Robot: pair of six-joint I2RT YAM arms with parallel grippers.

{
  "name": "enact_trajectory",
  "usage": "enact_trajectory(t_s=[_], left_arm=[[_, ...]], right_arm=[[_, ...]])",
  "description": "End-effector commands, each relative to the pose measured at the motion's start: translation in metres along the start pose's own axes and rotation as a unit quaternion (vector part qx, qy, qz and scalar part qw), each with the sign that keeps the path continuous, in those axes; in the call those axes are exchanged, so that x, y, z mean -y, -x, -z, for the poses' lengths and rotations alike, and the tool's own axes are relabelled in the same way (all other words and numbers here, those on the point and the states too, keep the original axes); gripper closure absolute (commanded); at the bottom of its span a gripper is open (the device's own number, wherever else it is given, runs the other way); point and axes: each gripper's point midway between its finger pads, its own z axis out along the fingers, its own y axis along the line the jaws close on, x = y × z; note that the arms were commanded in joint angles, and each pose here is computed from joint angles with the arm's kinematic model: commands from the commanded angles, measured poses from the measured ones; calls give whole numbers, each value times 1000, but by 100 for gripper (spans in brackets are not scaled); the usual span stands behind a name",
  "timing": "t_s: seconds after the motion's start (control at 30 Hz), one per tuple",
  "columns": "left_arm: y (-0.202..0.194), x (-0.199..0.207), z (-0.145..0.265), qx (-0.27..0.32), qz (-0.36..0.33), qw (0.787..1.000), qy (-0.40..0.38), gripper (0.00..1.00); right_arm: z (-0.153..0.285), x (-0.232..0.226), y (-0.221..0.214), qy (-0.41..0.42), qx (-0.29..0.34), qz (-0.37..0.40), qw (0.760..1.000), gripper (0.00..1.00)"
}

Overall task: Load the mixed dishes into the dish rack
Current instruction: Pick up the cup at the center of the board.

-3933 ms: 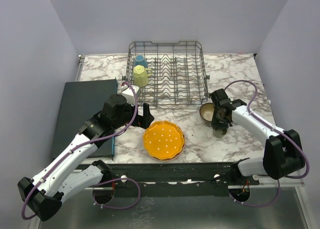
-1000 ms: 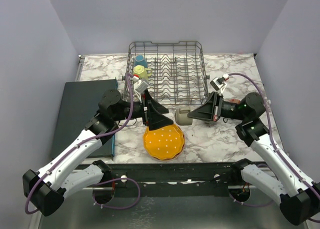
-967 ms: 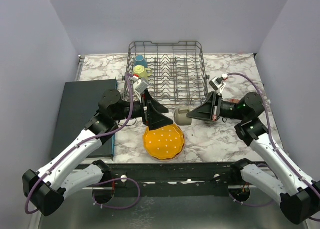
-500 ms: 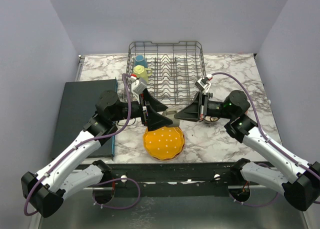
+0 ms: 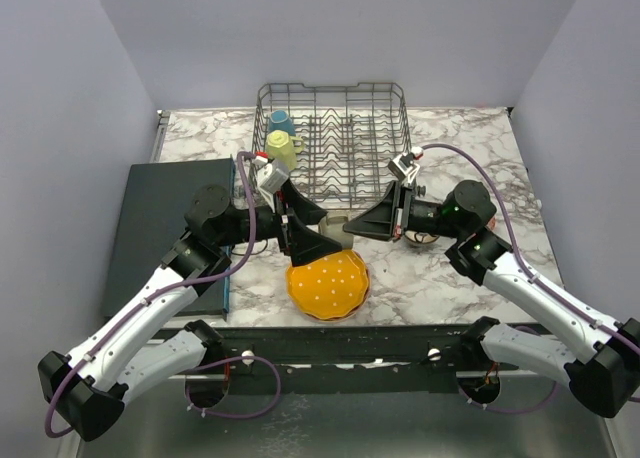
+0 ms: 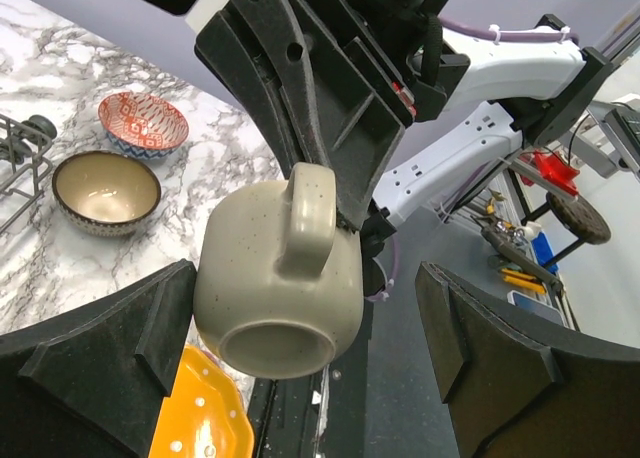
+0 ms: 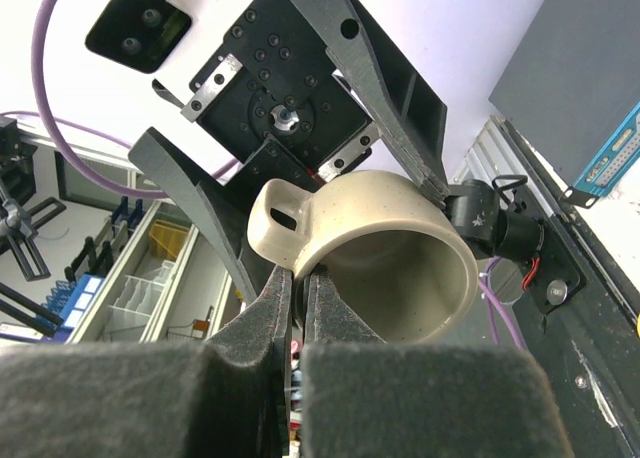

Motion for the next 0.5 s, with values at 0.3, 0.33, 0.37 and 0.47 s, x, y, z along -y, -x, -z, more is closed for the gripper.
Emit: enact_trajectory(t_s=[0.3,0.33,0.37,0.47], left_arm=[[-10,-13,0,-8,-6,1000,25,1],[-10,-14,0,-7,-6,1000,28,1],[-9,-14,1,-6,-7,1000,29,1],[-7,-14,1,-6,-10,999,33,1]], right_arm=[[2,-29,10,21,31,48,998,99],[2,-28,10,19,31,47,998,100],[2,-27,10,19,31,46,998,99],[2,-26,9,17,31,45,998,99]])
